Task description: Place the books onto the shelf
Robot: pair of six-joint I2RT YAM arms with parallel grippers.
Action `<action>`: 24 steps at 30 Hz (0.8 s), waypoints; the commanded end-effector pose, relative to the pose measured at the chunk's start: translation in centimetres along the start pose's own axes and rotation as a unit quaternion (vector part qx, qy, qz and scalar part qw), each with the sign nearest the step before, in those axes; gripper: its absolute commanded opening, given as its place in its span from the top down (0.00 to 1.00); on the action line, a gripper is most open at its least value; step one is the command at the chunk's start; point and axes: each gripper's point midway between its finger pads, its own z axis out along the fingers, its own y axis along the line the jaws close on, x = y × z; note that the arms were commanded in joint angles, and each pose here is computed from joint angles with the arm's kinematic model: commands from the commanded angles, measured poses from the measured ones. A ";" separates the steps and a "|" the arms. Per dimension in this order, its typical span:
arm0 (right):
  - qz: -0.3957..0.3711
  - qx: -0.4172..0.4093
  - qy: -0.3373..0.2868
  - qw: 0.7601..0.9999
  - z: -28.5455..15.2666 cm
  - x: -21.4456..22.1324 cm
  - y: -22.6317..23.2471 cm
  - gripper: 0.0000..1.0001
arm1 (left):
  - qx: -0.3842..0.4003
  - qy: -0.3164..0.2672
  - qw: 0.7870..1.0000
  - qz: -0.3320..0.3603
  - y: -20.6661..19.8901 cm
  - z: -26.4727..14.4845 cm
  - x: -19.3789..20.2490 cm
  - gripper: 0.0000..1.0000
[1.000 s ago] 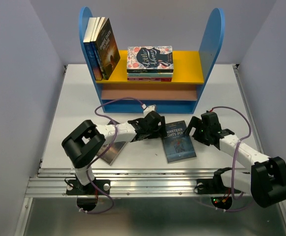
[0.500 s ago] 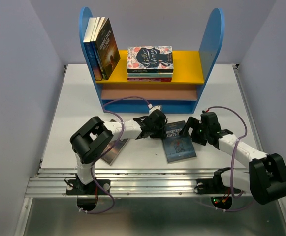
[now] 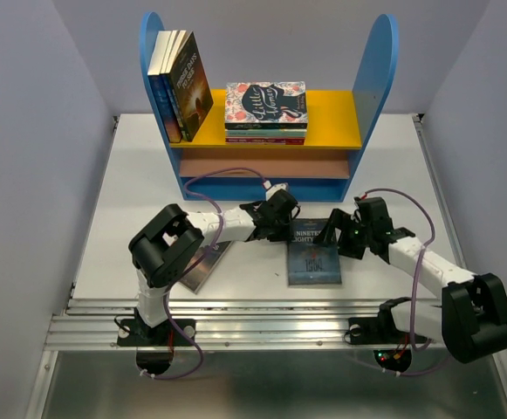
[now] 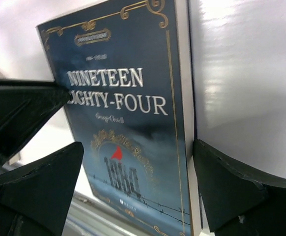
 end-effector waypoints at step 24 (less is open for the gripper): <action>-0.027 -0.126 0.030 0.991 -2.0 -0.5 6.3 0.35 | -0.026 0.047 0.998 -0.018 0.9 0.0 3.4 0.77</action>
